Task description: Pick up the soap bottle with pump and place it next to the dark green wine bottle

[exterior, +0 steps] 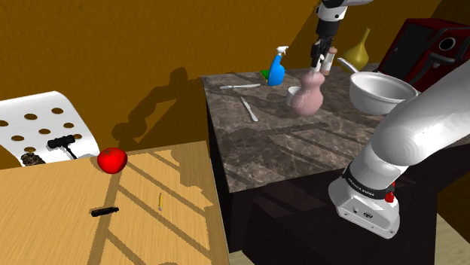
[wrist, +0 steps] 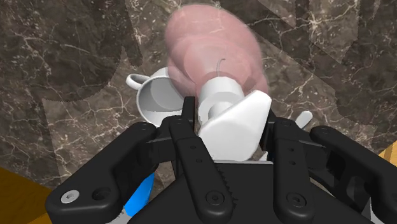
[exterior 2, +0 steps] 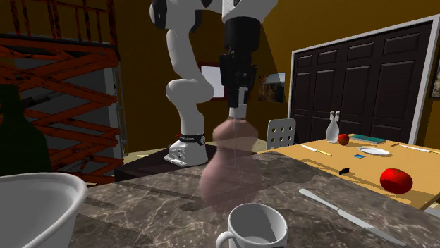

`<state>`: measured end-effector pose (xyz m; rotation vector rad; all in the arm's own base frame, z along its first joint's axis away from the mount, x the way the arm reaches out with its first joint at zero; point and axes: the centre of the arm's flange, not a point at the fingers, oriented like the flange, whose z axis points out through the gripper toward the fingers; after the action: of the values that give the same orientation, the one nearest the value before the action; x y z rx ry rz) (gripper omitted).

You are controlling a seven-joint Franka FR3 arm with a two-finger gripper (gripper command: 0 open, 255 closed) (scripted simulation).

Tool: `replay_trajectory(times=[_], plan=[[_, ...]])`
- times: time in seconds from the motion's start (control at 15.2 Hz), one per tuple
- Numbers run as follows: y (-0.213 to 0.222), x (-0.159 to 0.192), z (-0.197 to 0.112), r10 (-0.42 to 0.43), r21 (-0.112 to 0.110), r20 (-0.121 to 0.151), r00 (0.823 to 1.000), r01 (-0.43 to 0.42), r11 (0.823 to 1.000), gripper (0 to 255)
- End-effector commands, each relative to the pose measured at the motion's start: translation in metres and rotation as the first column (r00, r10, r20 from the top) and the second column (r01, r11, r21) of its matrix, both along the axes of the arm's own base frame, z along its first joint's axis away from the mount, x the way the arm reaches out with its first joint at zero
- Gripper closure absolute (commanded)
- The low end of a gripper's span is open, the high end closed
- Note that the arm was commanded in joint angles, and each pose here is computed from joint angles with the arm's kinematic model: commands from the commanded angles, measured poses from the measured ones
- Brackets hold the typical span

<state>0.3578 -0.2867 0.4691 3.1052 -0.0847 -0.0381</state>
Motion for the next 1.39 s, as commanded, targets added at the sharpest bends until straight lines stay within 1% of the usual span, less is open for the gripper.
replay_trajectory(times=[0.0,1.32], plan=[[0.0,-0.001,0.011,0.0,0.0,0.001,1.0,0.0,1.0,255],[0.0,-0.001,0.117,0.0,0.0,0.001,1.0,0.0,1.0,255]])
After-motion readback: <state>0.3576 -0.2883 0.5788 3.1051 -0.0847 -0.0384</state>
